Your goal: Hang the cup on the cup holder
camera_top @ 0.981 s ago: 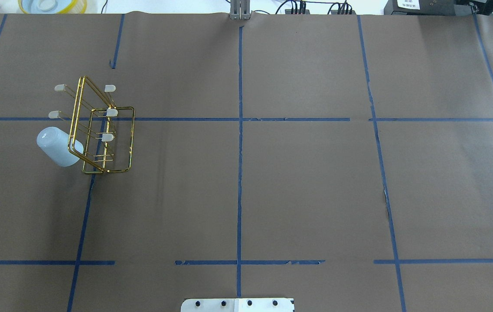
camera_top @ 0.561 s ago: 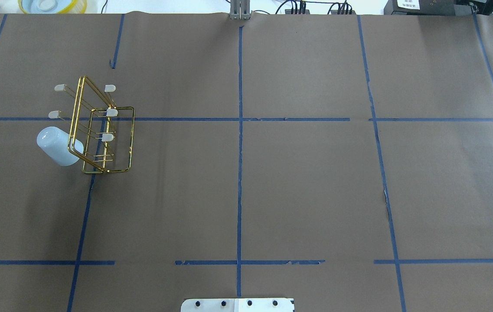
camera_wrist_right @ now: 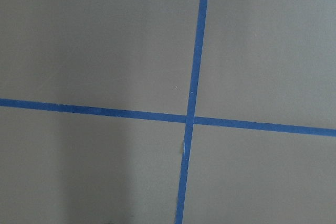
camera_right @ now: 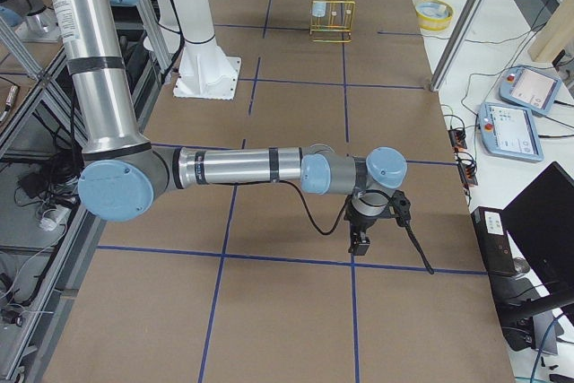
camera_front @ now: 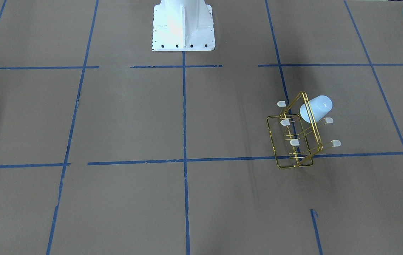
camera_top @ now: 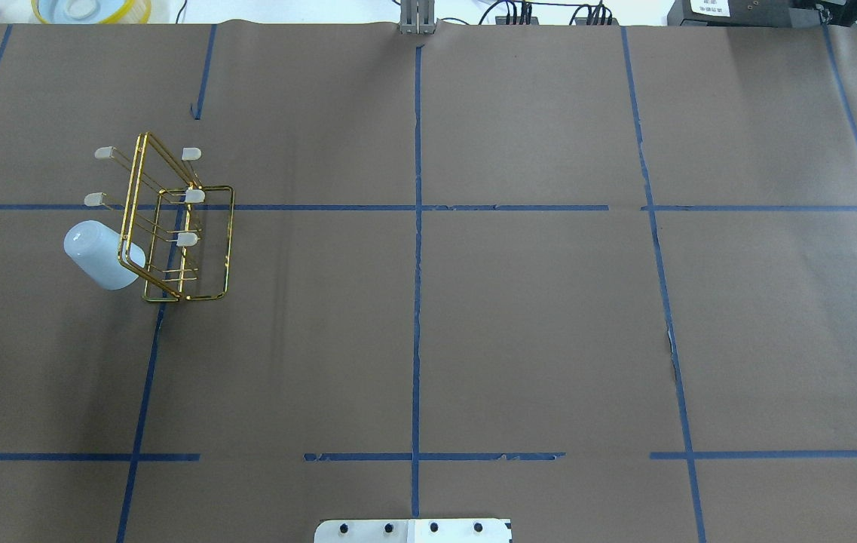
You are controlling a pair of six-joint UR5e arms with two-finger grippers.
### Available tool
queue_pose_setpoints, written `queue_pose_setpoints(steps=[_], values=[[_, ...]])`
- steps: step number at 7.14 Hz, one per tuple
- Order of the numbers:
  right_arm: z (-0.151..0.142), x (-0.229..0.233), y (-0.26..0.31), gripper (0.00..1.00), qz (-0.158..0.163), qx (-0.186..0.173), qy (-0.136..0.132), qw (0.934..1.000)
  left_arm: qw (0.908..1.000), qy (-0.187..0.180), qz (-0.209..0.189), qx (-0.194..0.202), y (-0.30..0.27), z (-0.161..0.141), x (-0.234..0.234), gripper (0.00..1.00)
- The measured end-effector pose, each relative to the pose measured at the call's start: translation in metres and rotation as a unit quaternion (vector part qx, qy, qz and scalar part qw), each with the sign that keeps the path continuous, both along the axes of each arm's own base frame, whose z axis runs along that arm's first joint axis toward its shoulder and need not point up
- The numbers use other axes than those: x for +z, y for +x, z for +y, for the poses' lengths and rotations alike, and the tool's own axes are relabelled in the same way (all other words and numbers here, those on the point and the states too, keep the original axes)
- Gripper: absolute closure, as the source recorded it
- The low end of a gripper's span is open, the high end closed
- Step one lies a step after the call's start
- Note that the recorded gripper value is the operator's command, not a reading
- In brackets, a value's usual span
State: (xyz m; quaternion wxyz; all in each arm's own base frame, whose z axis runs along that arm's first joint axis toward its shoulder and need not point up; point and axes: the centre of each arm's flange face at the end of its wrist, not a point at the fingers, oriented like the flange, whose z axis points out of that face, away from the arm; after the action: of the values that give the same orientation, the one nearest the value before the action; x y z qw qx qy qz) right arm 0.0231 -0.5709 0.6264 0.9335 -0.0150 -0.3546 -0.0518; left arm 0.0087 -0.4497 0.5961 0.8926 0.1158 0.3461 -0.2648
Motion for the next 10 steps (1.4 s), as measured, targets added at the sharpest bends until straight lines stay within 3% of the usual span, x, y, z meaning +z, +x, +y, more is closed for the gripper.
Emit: queue_pose_setpoints(steps=[1,3,5,7,10], values=[[0.0,0.0,0.0,0.0,0.0,0.0,0.0,1.0,0.9981,-0.001,-0.026,0.056,-0.003,0.002,0.01,0.0],[0.0,0.0,0.0,0.0,0.0,0.0,0.0,1.0,0.9853,0.003,-0.058,0.161,-0.027,0.009,0.025,0.0],[0.0,0.0,0.0,0.0,0.0,0.0,0.0,1.0,0.9697,0.029,-0.057,0.236,-0.056,0.018,0.034,0.0],[0.0,0.0,0.0,0.0,0.0,0.0,0.0,1.0,0.9632,0.04,-0.03,0.264,-0.086,0.03,0.034,0.0],[0.0,0.0,0.0,0.0,0.0,0.0,0.0,1.0,0.9629,0.019,0.019,0.268,-0.091,0.037,0.034,0.0]])
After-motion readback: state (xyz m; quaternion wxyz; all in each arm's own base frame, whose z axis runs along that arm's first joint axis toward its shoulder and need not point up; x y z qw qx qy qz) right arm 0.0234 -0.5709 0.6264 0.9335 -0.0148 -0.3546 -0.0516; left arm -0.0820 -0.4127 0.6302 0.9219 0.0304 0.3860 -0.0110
